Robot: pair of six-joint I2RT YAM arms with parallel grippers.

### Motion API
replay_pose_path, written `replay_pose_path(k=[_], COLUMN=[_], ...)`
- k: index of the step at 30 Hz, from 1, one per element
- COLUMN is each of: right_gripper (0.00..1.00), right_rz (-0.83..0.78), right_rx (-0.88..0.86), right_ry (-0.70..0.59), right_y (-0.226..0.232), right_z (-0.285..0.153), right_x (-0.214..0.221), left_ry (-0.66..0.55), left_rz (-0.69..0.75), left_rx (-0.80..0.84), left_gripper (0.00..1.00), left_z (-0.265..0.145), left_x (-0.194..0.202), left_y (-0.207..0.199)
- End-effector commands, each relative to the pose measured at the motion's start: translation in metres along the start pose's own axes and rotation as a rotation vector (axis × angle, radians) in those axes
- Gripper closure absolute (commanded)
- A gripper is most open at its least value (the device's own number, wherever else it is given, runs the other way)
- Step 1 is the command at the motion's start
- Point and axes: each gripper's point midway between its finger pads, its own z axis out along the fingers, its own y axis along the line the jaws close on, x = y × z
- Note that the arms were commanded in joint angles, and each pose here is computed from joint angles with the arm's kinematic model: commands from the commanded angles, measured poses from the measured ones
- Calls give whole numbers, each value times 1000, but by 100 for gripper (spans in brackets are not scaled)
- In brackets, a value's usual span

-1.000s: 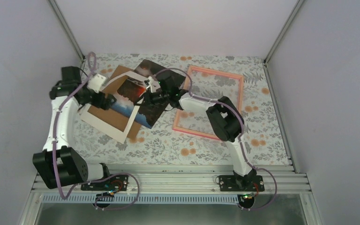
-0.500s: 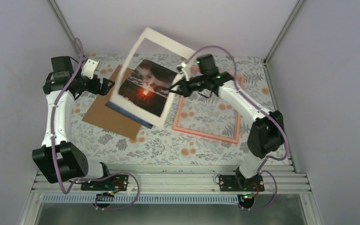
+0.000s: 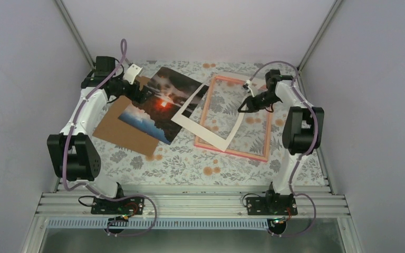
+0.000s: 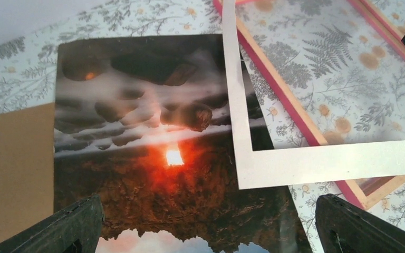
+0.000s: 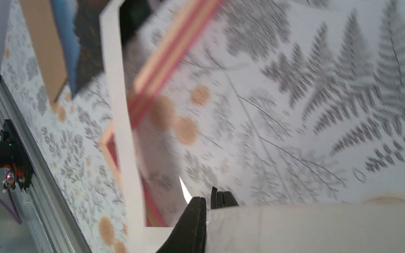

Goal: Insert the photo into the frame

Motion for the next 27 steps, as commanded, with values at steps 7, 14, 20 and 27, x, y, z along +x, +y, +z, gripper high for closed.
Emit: replay_pose_path(k=[7, 14, 20, 27], right_gripper=[96, 85, 79, 79], right_rz=[132, 138, 264, 422], right_rx=[13, 60, 63, 5], right_ry=[224, 261, 100, -146], right_y=[-61, -75, -95, -110], right_z=[7, 5, 3, -7], right_x=[55, 67, 34, 8], left_ry=[-4, 19, 30, 59], left_rz=[-16, -16, -23, -34], left_rx=[-8, -3, 3, 17], left_gripper=[0, 0, 0, 0], left_z=[19, 22, 22, 22], left_x=[1, 12, 20, 33], left_y=[7, 0, -4, -10])
